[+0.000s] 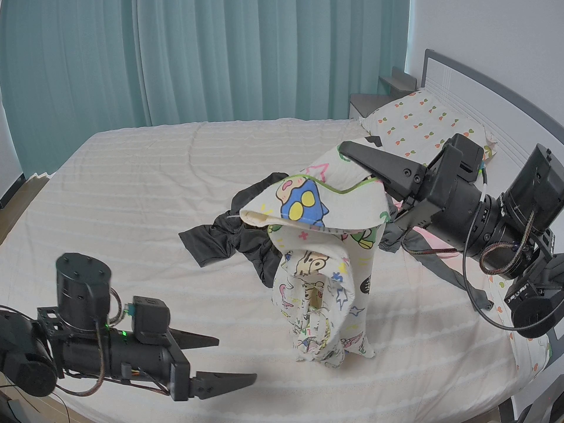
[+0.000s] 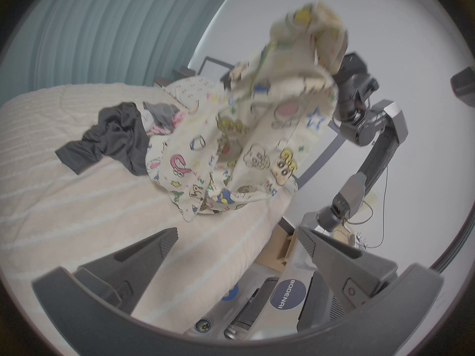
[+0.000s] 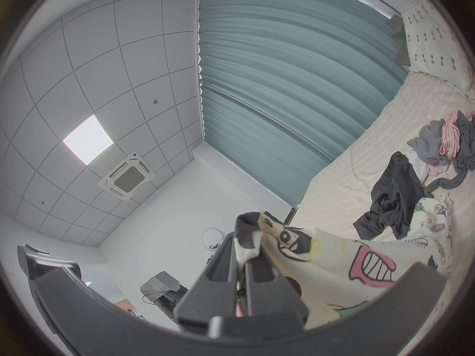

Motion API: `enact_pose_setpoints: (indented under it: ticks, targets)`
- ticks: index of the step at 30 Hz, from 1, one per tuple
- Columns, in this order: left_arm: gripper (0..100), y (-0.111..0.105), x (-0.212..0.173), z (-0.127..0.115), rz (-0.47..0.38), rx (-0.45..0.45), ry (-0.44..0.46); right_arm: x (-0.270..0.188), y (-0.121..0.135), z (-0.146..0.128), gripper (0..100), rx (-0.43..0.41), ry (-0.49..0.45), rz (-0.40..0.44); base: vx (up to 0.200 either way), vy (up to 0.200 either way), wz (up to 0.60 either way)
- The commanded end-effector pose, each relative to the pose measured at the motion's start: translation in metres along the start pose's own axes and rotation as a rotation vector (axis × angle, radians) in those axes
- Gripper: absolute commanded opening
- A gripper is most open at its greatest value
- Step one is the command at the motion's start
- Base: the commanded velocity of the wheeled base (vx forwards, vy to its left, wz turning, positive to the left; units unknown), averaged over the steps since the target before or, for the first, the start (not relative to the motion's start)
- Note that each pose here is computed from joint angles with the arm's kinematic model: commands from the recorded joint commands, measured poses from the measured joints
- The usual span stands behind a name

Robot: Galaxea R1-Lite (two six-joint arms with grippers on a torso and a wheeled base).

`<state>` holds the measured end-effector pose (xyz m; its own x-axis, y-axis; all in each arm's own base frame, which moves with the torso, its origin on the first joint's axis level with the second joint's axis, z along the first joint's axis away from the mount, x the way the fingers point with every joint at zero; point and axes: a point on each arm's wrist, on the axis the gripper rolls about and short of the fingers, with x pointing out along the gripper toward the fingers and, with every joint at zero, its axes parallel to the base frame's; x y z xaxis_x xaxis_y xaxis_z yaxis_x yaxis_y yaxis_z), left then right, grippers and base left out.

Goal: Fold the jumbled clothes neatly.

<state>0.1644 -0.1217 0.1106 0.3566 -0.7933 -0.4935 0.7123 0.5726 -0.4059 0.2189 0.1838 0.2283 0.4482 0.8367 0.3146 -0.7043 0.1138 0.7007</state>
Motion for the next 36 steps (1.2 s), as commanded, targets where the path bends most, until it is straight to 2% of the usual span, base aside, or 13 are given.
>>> enact_pose_setpoints:
  ticks: [1, 5, 11, 16, 18, 20, 23, 25, 29, 32, 36]
  targets:
    - [100, 0.006, 0.039, -0.022, 0.018, -0.008, 0.123, 0.003, -0.003, -0.004, 0, 0.009, 0.01, -0.007, 0.0, 0.0, 0.0]
    - [100, 0.01, 0.054, -0.035, 0.045, 0.002, 0.145, 0.004, -0.009, -0.005, 0, 0.012, 0.009, -0.025, 0.0, 0.0, 0.0]
    - [100, 0.026, 0.077, -0.051, 0.198, 0.006, 0.155, 0.005, -0.006, -0.003, 0, 0.008, -0.004, -0.021, 0.0, 0.0, 0.0]
    - [100, 0.029, 0.096, -0.06, 0.227, 0.031, 0.162, 0.005, -0.009, -0.005, 0, 0.013, 0.001, -0.028, 0.0, 0.0, 0.0]
    - [100, 0.036, 0.109, -0.066, 0.264, 0.066, 0.163, 0.005, -0.009, -0.005, 0, 0.013, 0.001, -0.028, 0.0, 0.0, 0.0]
    - [100, 0.043, 0.121, -0.069, 0.297, 0.092, 0.145, 0.005, -0.009, -0.005, 0, 0.013, 0.002, -0.028, 0.0, 0.0, 0.0]
    - [100, 0.05, 0.133, -0.069, 0.334, 0.098, 0.07, 0.005, -0.009, -0.005, 0, 0.013, 0.0, -0.028, 0.0, 0.0, 0.0]
    - [100, 0.057, 0.14, -0.073, 0.389, 0.111, 0.005, 0.005, -0.008, -0.005, 0, 0.013, 0.0, -0.028, 0.0, 0.0, 0.0]
    - [100, 0.066, 0.152, -0.081, 0.407, 0.113, -0.049, 0.005, -0.004, -0.005, 0, 0.012, 0.001, -0.016, 0.0, 0.0, 0.0]
    - [100, 0.069, 0.155, -0.089, 0.403, 0.106, -0.035, 0.006, 0.0, -0.008, 0, 0.016, 0.009, -0.003, 0.0, 0.0, 0.0]
    - [100, 0.068, 0.158, -0.087, 0.369, 0.069, -0.048, 0.01, 0.0, -0.014, 0, 0.025, 0.016, -0.004, 0.0, 0.0, 0.0]
